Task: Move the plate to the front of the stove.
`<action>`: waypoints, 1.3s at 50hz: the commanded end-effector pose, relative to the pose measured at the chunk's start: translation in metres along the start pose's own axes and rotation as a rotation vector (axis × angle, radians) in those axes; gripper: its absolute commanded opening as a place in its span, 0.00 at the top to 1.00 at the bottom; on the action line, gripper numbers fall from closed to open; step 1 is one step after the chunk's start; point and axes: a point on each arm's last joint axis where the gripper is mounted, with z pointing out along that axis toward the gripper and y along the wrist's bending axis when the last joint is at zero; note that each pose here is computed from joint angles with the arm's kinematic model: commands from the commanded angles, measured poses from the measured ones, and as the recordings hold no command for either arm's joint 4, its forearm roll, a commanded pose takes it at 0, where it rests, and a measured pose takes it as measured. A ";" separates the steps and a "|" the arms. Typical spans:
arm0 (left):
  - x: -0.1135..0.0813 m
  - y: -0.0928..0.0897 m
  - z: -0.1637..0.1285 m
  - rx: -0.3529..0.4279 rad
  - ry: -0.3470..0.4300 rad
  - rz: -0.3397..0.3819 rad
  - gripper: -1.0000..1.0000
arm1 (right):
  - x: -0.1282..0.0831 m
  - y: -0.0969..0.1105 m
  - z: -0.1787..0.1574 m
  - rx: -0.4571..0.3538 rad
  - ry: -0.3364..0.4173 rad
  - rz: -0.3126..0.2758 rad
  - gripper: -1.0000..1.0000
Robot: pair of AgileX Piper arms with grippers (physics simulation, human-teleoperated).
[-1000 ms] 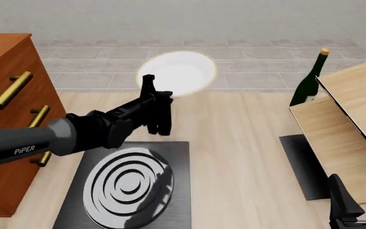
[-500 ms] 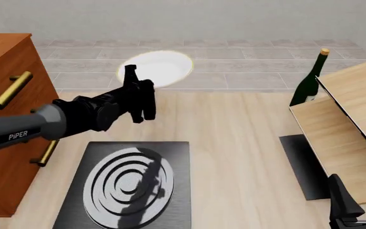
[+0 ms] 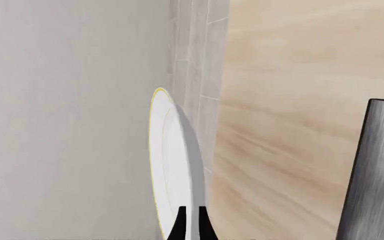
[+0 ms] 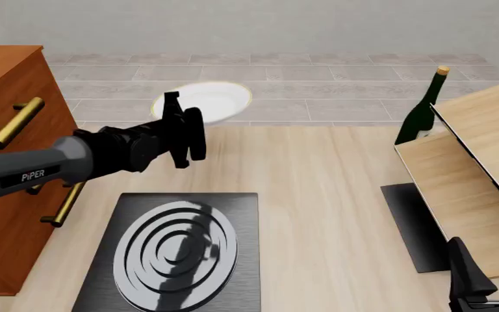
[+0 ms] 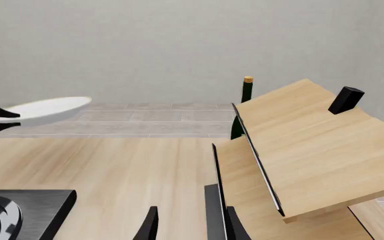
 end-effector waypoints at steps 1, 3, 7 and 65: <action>0.005 0.001 0.007 0.008 0.011 0.000 1.00 | 0.000 0.000 0.000 0.000 0.000 0.000 0.00; 0.005 0.001 0.009 0.012 0.012 -0.011 1.00 | 0.000 0.000 0.000 0.000 0.000 0.000 0.00; 0.005 -0.004 0.013 0.016 0.011 -0.014 1.00 | 0.000 0.000 0.000 0.000 0.000 0.000 0.00; 0.027 -0.069 0.059 0.084 0.041 -0.051 1.00 | 0.000 0.000 0.000 0.000 0.000 0.000 0.00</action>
